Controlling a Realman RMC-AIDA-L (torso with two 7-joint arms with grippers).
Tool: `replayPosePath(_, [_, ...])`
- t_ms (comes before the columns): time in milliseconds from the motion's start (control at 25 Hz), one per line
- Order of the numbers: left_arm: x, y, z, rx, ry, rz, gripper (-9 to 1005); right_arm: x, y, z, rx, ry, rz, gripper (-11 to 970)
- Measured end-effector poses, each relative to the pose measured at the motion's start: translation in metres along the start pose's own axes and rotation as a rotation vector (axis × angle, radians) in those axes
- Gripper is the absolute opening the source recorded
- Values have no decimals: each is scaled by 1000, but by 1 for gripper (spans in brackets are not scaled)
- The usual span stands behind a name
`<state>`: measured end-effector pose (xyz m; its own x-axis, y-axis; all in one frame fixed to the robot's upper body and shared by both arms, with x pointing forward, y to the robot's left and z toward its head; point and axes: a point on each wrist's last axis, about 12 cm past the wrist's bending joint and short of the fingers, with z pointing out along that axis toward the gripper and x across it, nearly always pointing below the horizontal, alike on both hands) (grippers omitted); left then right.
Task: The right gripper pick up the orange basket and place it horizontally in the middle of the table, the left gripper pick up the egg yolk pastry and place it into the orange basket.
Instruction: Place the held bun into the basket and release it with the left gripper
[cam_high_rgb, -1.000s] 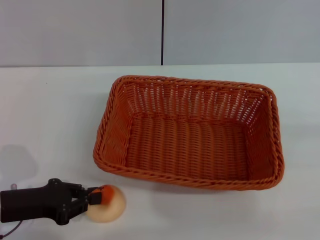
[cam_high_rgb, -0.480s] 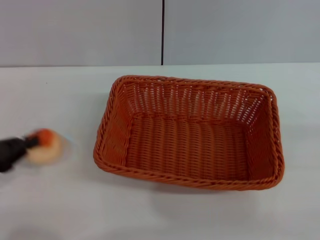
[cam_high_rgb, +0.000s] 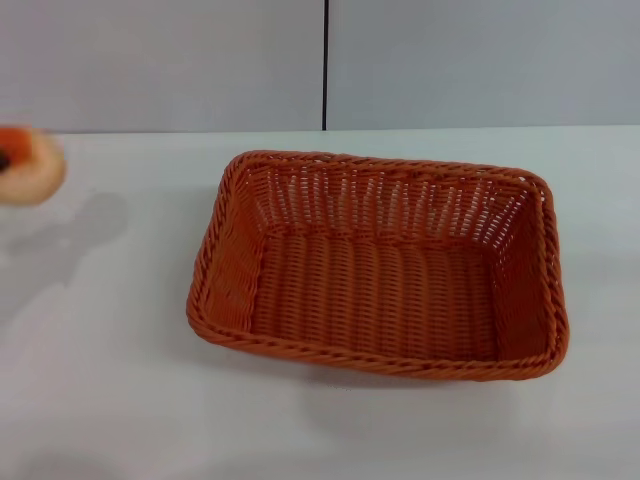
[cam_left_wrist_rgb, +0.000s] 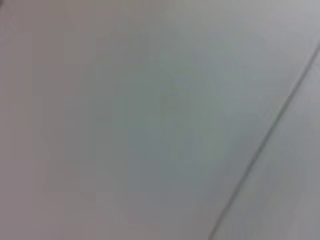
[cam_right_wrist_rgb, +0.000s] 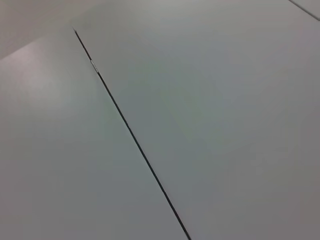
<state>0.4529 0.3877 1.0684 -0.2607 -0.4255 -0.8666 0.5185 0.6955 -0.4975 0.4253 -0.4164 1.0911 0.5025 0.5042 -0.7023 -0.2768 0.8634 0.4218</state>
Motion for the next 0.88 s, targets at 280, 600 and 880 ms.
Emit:
replayPosePath(280, [1,-19,60,178,-37,-37,48,4,2,2,-8,6,12,550])
replayPosePath(600, [15,-48,133,385,128,-36,48,6,3,0,3,7,25,551])
replayPosePath(880, [17,-57,141,466,197,41,48,7,2,0,9,13,28,551])
